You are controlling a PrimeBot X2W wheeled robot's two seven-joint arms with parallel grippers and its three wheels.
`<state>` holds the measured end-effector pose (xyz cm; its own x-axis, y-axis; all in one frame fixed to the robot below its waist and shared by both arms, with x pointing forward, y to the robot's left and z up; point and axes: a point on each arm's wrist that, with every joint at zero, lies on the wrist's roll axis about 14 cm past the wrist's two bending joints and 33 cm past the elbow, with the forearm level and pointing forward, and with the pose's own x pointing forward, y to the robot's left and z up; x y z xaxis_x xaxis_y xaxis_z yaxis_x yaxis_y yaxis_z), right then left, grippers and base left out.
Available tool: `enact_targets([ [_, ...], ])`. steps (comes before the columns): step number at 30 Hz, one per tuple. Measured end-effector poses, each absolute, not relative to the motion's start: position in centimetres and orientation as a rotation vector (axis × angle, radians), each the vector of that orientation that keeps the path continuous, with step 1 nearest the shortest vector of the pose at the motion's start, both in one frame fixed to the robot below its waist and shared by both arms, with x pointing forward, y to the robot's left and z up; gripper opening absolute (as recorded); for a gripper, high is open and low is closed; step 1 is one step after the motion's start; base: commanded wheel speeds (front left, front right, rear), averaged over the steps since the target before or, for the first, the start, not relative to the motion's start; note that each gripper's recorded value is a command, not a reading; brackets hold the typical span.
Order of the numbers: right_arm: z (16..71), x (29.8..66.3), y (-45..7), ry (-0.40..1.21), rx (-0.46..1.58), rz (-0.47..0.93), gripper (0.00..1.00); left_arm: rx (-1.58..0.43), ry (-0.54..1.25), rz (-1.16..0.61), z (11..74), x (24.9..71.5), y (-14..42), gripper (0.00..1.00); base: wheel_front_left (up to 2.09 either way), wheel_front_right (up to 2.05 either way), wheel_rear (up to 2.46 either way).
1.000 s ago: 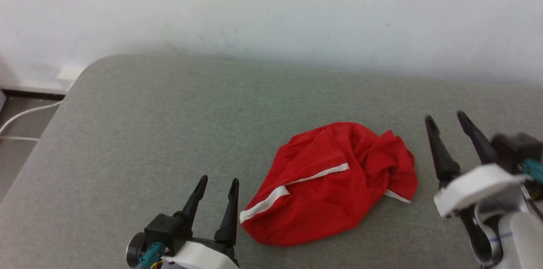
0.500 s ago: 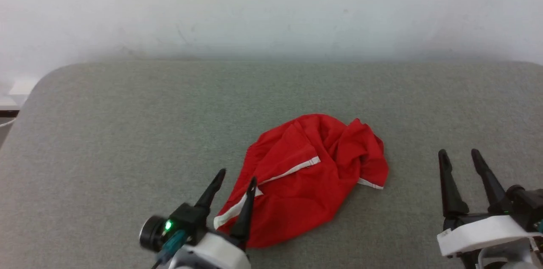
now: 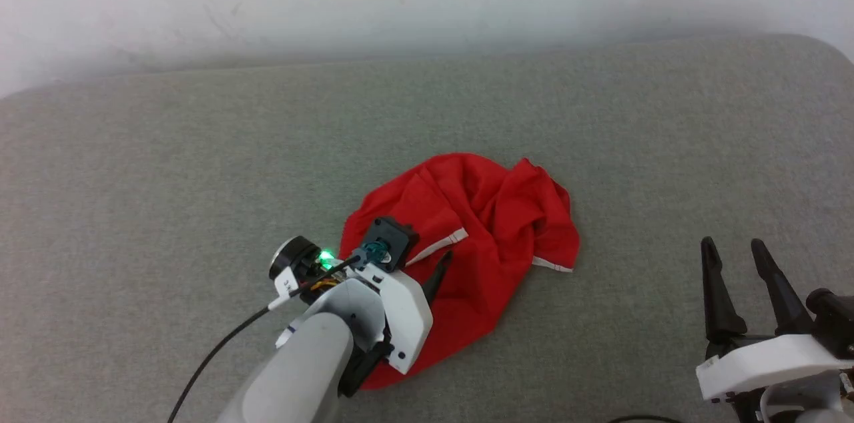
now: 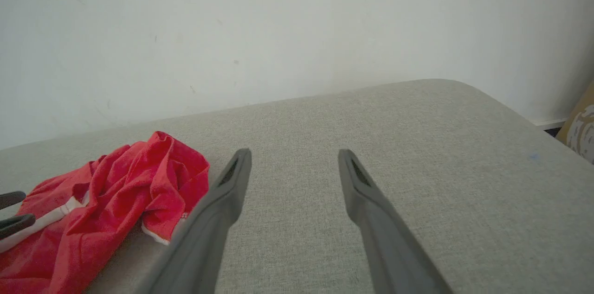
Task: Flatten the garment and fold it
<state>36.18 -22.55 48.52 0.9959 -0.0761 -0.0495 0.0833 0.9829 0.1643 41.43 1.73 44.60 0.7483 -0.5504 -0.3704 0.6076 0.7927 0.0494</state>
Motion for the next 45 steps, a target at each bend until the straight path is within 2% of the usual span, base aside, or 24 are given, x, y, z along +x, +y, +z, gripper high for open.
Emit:
enact_targets([
  [8, 46.0, 35.8, -23.7, 0.109, 0.171, -0.128, 1.00, 0.215, 0.436, -0.666, 41.8, 42.9, 1.7, 1.00, 0.00, 0.00, 0.00],
  [9, 45.8, 35.8, -23.9, 0.114, 0.171, -0.133, 1.00, 0.205, 0.439, -0.675, 41.6, 42.8, 1.4, 0.42, 0.00, 0.00, 0.00],
  [10, 45.6, 35.7, -24.0, 0.118, 0.171, -0.138, 1.00, 0.199, 0.441, -0.686, 41.5, 42.7, 1.1, 0.00, 0.00, 0.00, 0.00],
  [15, 45.0, 35.4, -24.3, 0.132, 0.180, -0.153, 1.00, 0.149, 0.388, -0.702, 42.7, 42.7, 0.3, 0.00, 0.00, 0.00, 0.00],
  [21, 45.5, 35.2, -24.4, 0.117, 0.183, -0.152, 1.00, 0.076, 0.180, -0.711, 48.5, 43.0, -1.0, 0.00, 0.00, 0.00, 0.00],
  [26, 46.3, 34.9, -25.8, 0.091, 0.180, -0.189, 1.00, 0.025, 0.047, -0.824, 53.6, 40.2, -5.3, 0.00, 0.00, 0.00, 0.00],
  [27, 46.3, 34.9, -25.8, 0.091, 0.180, -0.189, 1.00, 0.025, 0.047, -0.824, 53.6, 40.2, -5.3, 0.00, 0.00, 0.00, 0.00],
  [30, 47.3, 34.6, -28.0, 0.062, 0.178, -0.252, 1.00, 0.013, 0.084, -0.961, 53.1, 35.4, -9.0, 0.00, 0.00, 0.00, 0.00],
  [38, 48.4, 34.1, -30.9, 0.034, 0.184, -0.341, 1.00, 0.027, 0.350, -1.188, 45.9, 26.2, -12.8, 0.00, 0.00, 0.00, 0.00],
  [39, 48.3, 34.0, -31.0, 0.041, 0.185, -0.343, 1.00, 0.038, 0.374, -1.204, 45.1, 25.6, -12.9, 0.10, 0.00, 0.00, 0.00],
  [40, 48.2, 34.0, -31.0, 0.045, 0.186, -0.344, 1.00, 0.040, 0.390, -1.212, 44.5, 25.2, -12.9, 0.45, 0.00, 0.00, 0.00],
  [41, 48.0, 34.0, -30.9, 0.055, 0.186, -0.340, 1.00, 0.045, 0.405, -1.218, 43.9, 24.9, -12.9, 1.00, 0.00, 0.00, 0.00],
  [45, 47.2, 34.2, -30.0, 0.082, 0.191, -0.316, 1.00, 0.012, 0.400, -1.220, 43.7, 24.6, -13.1, 1.00, 0.00, 0.00, 0.00],
])
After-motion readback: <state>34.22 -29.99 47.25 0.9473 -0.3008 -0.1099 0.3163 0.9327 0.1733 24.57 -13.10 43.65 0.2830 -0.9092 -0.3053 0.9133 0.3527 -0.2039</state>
